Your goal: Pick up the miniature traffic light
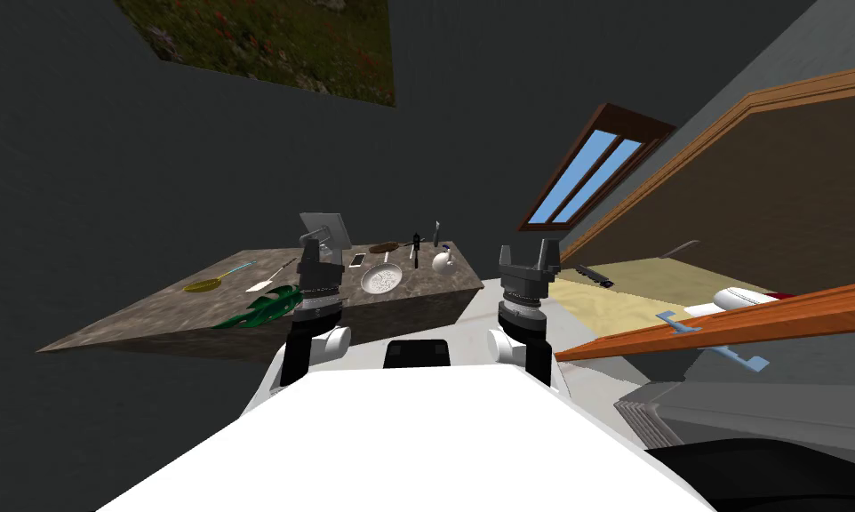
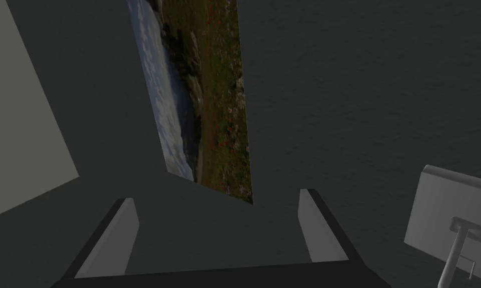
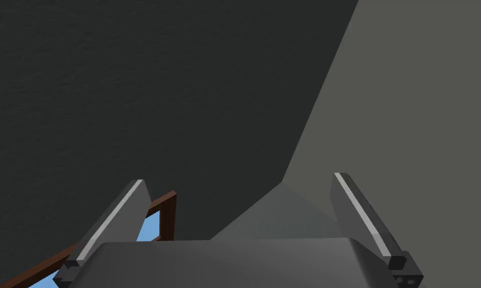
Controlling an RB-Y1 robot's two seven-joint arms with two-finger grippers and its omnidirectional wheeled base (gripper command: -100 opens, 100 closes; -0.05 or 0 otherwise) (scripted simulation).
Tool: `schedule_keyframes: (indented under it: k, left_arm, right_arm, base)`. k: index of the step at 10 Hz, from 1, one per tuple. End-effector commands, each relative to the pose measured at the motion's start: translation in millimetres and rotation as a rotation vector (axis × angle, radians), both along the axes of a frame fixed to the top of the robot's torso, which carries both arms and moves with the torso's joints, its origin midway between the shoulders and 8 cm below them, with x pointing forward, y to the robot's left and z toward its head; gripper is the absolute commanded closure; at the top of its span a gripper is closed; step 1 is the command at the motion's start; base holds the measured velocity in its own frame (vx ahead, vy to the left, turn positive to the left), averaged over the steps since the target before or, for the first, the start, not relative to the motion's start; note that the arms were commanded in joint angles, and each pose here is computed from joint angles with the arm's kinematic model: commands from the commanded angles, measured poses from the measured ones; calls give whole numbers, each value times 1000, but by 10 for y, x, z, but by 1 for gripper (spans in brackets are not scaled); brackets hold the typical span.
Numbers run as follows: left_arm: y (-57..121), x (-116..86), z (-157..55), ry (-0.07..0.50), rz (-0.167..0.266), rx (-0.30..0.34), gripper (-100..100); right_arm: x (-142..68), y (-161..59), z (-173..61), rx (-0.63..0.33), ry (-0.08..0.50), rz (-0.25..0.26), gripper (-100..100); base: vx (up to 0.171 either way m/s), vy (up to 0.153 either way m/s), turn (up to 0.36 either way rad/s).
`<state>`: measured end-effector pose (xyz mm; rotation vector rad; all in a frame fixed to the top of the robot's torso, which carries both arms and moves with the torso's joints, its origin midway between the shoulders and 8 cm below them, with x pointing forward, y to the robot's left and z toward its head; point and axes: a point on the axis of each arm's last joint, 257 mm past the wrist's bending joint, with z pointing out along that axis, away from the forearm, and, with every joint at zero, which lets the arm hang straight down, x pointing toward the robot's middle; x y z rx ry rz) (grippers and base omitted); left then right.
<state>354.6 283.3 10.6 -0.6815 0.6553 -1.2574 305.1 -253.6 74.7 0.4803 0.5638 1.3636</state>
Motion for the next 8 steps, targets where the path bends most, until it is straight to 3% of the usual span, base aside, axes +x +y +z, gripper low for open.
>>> schedule_keyframes:
  k: [1, 5, 8]
  left_arm:
    - [-39, 31, -32, 16, -12, 41, -100]
    - [-127, 175, -206, 84, -26, 166, -100]
    - [-150, 373, -476, 171, -1, 283, -100]
  right_arm:
    - [0, 0, 0, 0, 0, 0, 0]
    - [0, 0, 0, 0, 0, 0, 0]
    - [0, 0, 0, 0, 0, 0, 0]
  base:
    - [-10, -4, -45]
    - [-40, -12, -74]
    - [-74, -24, -164]
